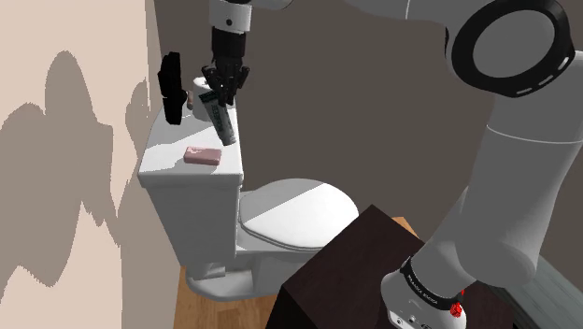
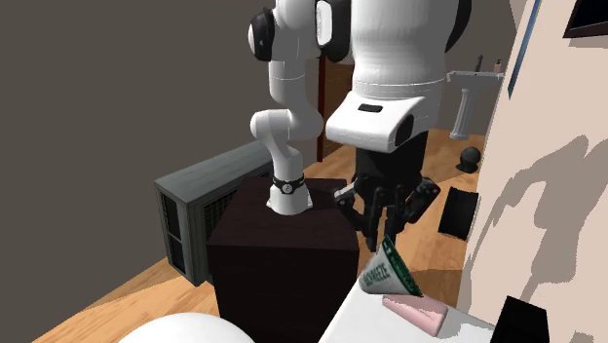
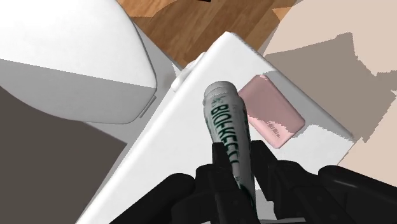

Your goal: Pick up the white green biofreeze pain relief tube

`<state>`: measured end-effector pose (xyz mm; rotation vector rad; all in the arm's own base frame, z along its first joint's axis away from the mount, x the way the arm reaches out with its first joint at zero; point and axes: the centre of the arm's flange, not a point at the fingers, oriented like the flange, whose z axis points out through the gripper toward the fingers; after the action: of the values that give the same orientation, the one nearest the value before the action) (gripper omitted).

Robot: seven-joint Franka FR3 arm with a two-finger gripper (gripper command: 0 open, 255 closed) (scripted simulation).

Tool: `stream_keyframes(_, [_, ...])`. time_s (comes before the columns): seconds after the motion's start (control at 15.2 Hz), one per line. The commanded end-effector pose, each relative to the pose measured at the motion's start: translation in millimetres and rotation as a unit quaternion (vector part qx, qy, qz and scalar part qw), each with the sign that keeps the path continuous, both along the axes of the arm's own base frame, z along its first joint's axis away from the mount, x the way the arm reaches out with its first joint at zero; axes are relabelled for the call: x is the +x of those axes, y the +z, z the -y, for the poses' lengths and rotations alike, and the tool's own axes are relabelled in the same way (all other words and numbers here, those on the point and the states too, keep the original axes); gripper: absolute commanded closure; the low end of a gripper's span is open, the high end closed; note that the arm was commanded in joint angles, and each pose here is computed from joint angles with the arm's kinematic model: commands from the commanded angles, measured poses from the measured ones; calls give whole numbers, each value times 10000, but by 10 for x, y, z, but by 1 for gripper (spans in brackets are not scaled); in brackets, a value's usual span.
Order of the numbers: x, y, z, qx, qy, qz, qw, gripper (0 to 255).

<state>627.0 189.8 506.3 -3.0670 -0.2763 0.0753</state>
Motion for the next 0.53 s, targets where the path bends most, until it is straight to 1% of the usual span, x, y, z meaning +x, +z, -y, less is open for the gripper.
stream_keyframes(0.0, [-3,115,10,0,0,0,10000,255])
stream_keyframes(0.4, [-3,432,10,0,0,0,10000,255])
stream_keyframes(0.46, [-4,440,11,0,0,0,10000,255])
